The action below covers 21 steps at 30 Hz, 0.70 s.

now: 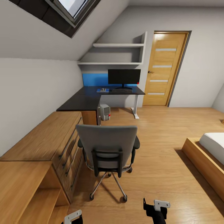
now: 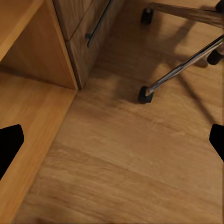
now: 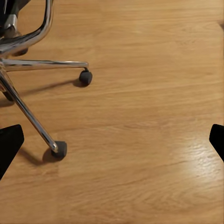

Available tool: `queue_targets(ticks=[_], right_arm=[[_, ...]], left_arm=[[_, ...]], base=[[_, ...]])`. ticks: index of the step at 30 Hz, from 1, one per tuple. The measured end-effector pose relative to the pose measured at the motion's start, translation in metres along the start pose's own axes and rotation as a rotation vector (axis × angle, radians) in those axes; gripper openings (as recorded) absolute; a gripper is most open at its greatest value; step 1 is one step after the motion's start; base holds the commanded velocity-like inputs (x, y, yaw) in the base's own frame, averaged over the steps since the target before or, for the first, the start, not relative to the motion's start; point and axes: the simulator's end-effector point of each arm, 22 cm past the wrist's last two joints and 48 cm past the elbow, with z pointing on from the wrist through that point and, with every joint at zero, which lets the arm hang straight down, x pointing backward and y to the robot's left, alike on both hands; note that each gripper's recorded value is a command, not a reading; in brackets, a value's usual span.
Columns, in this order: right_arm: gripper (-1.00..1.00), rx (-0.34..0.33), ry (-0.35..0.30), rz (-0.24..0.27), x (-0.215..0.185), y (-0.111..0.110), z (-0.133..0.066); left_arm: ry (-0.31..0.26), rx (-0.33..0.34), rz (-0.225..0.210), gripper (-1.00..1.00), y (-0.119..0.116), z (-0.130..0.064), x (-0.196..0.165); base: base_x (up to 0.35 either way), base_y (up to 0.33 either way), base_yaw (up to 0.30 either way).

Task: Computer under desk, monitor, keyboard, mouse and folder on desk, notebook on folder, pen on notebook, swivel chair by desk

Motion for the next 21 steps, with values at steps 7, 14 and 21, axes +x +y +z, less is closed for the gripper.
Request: queue_targets(ticks=[7,14,21], right_arm=[[1.00,0.000,0.000,0.000,0.011,0.000,0.006],[1.00,0.000,0.000,0.000,0.023,0.001,0.012],[1.00,0.000,-0.001,0.000,0.035,0.001,0.018]], left_arm=[[0.001,0.001,-0.001,1.00,0.000,0.008,0.010],[0.003,-0.001,-0.001,1.00,0.002,0.016,0.021],[0.002,-0.002,-0.001,1.00,0.003,0.025,0.031]], base=[[0.000,0.000,0.000],[0.000,0.000,0.000],[0.000,0.000,0.000]])
